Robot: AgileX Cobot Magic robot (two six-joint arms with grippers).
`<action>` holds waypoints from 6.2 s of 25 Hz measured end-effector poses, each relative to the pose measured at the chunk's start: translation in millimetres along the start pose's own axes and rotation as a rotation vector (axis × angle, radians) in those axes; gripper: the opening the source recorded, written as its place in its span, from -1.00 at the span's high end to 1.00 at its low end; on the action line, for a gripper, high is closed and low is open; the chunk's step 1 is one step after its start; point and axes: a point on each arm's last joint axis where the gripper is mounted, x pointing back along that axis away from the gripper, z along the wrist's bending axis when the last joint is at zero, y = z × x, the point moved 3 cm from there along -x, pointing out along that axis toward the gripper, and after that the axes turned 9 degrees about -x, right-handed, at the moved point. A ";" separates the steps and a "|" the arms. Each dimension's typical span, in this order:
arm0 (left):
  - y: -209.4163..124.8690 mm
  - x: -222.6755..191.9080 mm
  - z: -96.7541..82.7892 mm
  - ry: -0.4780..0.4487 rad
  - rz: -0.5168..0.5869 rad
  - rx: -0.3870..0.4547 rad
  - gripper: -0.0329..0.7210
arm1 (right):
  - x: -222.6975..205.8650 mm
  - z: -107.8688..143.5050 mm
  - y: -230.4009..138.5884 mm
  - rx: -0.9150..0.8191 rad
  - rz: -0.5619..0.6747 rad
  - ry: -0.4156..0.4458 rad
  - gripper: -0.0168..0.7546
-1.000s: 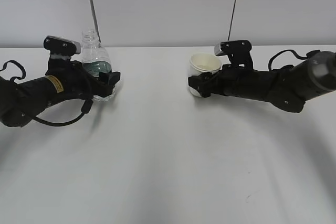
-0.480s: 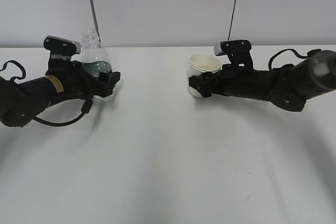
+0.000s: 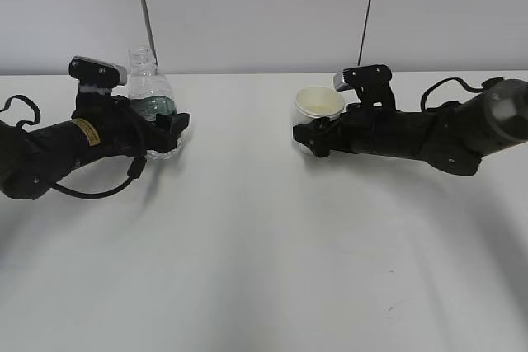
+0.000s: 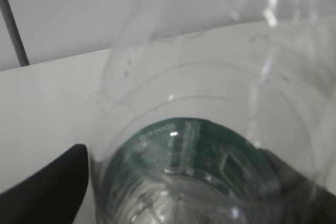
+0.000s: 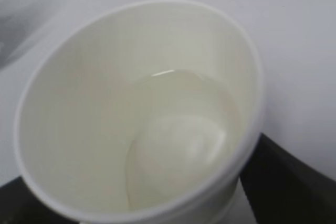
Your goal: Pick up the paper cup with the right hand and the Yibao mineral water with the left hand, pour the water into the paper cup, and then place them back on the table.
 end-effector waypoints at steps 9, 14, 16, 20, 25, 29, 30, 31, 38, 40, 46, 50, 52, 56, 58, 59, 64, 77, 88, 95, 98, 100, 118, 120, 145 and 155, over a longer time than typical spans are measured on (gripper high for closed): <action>0.0 0.0 -0.2 -0.002 0.000 -0.002 -0.61 | 3.4 0.8 1.2 0.009 0.037 -0.009 -0.75; 0.0 0.0 -0.2 -0.002 0.000 -0.002 -0.61 | 9.2 1.0 9.2 0.022 0.047 -0.035 -0.74; 0.0 0.0 -0.2 -0.002 0.000 -0.002 -0.61 | 9.3 1.3 7.5 0.016 0.061 -0.032 -0.71; 0.0 0.0 -0.4 -0.003 0.000 -0.003 -0.61 | 9.6 2.0 3.7 0.005 0.092 -0.026 -0.62; 0.0 0.0 -0.4 -0.003 0.000 -0.003 -0.61 | 10.1 2.7 1.4 -0.008 0.114 -0.022 -0.59; 0.0 0.0 -0.4 -0.003 0.000 -0.003 -0.61 | 11.2 2.9 -1.7 -0.005 0.146 -0.023 -0.58; 0.0 0.0 -0.4 -0.003 0.000 -0.003 -0.61 | 12.2 3.4 -1.2 0.003 0.153 -0.022 -0.58; 0.0 0.0 -0.4 -0.003 0.000 -0.003 -0.61 | 13.2 4.2 -0.6 0.008 0.159 -0.019 -0.58; 0.0 0.0 -0.4 -0.003 0.000 -0.003 -0.61 | 18.8 7.1 7.3 -0.002 0.162 -0.022 -0.58; 0.0 0.0 -0.4 -0.003 0.000 -0.003 -0.61 | 19.1 6.2 5.7 -0.007 0.175 -0.030 -0.58; 0.0 0.0 -0.4 -0.003 0.000 -0.003 -0.61 | 23.2 4.5 7.3 -0.006 0.201 -0.059 -0.58; 0.0 0.0 -0.4 -0.003 0.000 -0.003 -0.61 | 28.5 7.8 14.5 -0.003 0.202 -0.056 -0.58; 0.0 0.0 -0.4 -0.003 0.000 -0.003 -0.61 | 30.2 8.8 15.3 0.001 0.211 -0.054 -0.58; 0.0 0.0 -0.4 -0.003 0.000 -0.003 -0.61 | 33.2 10.3 15.9 -0.003 0.232 -0.052 -0.58; 0.0 0.0 -0.4 -0.003 0.000 -0.003 -0.61 | 35.7 11.5 18.0 0.007 0.239 -0.051 -0.57; 0.0 0.0 -0.4 -0.003 0.000 -0.003 -0.61 | 37.0 12.4 19.2 0.008 0.242 -0.049 -0.57; 0.0 0.0 -0.4 -0.003 0.000 -0.003 -0.66 | 44.2 16.2 26.7 0.007 0.249 -0.049 -0.57; 0.9 0.0 -0.5 -0.004 -0.007 -0.003 -0.75 | 54.7 24.5 36.1 -0.036 0.264 -0.030 -0.56; 14.7 4.3 1.3 0.003 -0.034 -0.004 -0.75 | 70.6 35.9 46.6 -0.049 0.245 -0.002 -0.56; 26.9 10.2 4.5 0.018 -0.016 0.018 -0.75 | 82.7 43.0 63.4 -0.035 0.200 0.003 -0.58; 32.1 11.7 3.6 0.018 -0.013 0.017 -0.74 | 85.8 44.8 67.6 -0.030 0.188 0.004 -0.57; 33.8 10.9 -1.1 0.004 -0.012 0.009 -0.74 | 85.9 44.9 67.8 -0.030 0.188 0.004 -0.57; 78.7 28.9 2.0 0.038 -0.062 -0.004 -0.73 | 114.5 56.5 103.1 0.014 0.075 -0.022 -0.56; 84.5 32.1 3.1 0.046 -0.064 -0.006 -0.73 | 115.7 57.2 104.5 0.015 0.070 -0.022 -0.56; 162.5 97.1 49.2 0.369 0.373 0.245 -0.68 | 138.7 37.5 182.9 0.064 -0.224 -0.292 -0.56; 184.1 139.4 46.2 0.398 0.792 0.390 -0.66 | 140.2 34.6 185.1 0.060 -0.238 -0.319 -0.56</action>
